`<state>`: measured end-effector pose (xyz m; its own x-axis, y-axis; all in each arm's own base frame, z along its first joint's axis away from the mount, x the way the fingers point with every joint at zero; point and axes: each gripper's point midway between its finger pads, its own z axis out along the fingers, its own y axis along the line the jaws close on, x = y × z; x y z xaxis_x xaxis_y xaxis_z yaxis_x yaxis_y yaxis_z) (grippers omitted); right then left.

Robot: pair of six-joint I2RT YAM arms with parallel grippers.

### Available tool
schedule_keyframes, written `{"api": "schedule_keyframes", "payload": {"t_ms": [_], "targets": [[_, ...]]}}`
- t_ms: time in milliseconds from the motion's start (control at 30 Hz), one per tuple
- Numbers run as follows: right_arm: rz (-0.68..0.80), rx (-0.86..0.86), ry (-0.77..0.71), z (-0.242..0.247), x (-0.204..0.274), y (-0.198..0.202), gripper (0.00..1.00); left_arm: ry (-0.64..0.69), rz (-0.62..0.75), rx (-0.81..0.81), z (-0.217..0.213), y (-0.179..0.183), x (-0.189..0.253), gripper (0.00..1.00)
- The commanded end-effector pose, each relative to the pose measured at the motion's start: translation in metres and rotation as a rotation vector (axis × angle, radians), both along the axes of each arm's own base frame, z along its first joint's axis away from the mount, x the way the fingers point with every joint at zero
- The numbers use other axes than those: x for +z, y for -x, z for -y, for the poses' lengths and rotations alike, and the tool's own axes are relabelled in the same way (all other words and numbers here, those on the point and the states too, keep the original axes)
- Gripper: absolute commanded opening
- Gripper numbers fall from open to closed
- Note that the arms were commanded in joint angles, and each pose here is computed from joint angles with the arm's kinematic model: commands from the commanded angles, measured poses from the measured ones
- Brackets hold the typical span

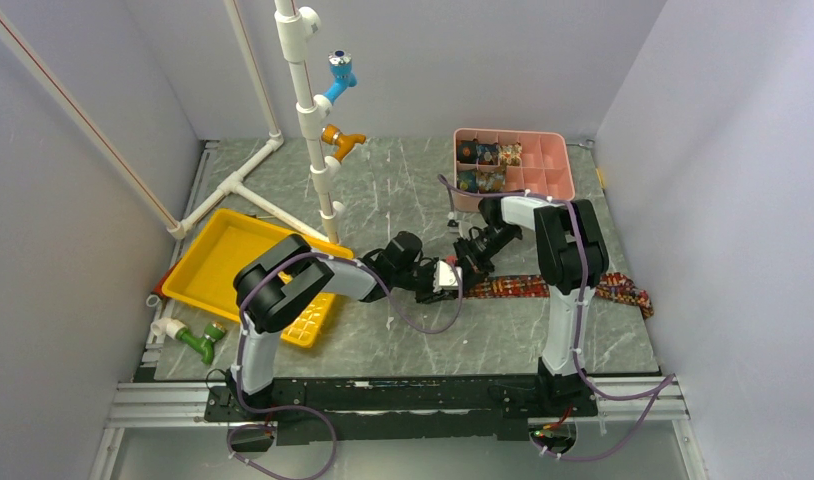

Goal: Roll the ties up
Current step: Roll the tie at the center of the board.

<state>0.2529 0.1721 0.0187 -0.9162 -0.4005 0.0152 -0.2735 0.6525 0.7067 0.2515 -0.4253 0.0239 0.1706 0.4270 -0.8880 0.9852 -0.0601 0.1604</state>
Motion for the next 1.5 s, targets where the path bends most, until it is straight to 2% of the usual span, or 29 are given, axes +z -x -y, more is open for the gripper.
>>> {"api": "schedule_keyframes", "payload": {"t_ms": [0,67,167,233,333,467,667,733,867,967,1133,1467], "targets": [[0.081,0.041,0.034,0.005,-0.006,-0.012,0.00,-0.291,-0.180,-0.026,-0.068,0.041,-0.075,0.35],[0.064,0.053,0.051,0.004,-0.017,-0.006,0.00,-0.294,-0.196,-0.010,-0.071,0.036,-0.075,0.34],[0.055,0.056,0.071,0.003,-0.031,-0.004,0.00,-0.279,-0.230,-0.035,-0.070,0.038,-0.071,0.43],[0.057,0.052,0.068,0.001,-0.032,-0.008,0.00,-0.270,-0.230,-0.082,-0.071,0.045,-0.070,0.44],[0.058,0.051,0.013,-0.007,-0.014,-0.012,0.00,-0.286,-0.218,-0.089,-0.074,0.044,-0.073,0.43],[0.100,0.056,-0.037,-0.015,0.011,-0.018,0.00,-0.304,-0.223,-0.094,-0.074,0.042,-0.077,0.55],[0.102,0.070,0.051,-0.004,-0.012,-0.022,0.00,-0.312,-0.234,-0.080,-0.075,0.041,-0.080,0.53],[0.088,0.076,0.090,0.003,-0.025,-0.017,0.00,-0.286,-0.239,-0.038,-0.079,0.036,-0.074,0.57],[0.069,0.086,0.158,0.014,-0.049,-0.009,0.00,-0.132,-0.192,0.087,-0.089,0.014,-0.041,0.70],[0.059,0.090,0.185,0.019,-0.057,-0.006,0.00,-0.081,-0.192,0.159,-0.095,0.008,-0.031,0.76],[0.053,0.092,0.202,0.021,-0.061,-0.005,0.00,-0.040,-0.149,0.190,-0.094,0.001,-0.024,0.73],[0.048,0.103,0.220,0.024,-0.068,-0.005,0.00,0.085,-0.087,0.154,-0.065,-0.020,0.019,0.56]]}}
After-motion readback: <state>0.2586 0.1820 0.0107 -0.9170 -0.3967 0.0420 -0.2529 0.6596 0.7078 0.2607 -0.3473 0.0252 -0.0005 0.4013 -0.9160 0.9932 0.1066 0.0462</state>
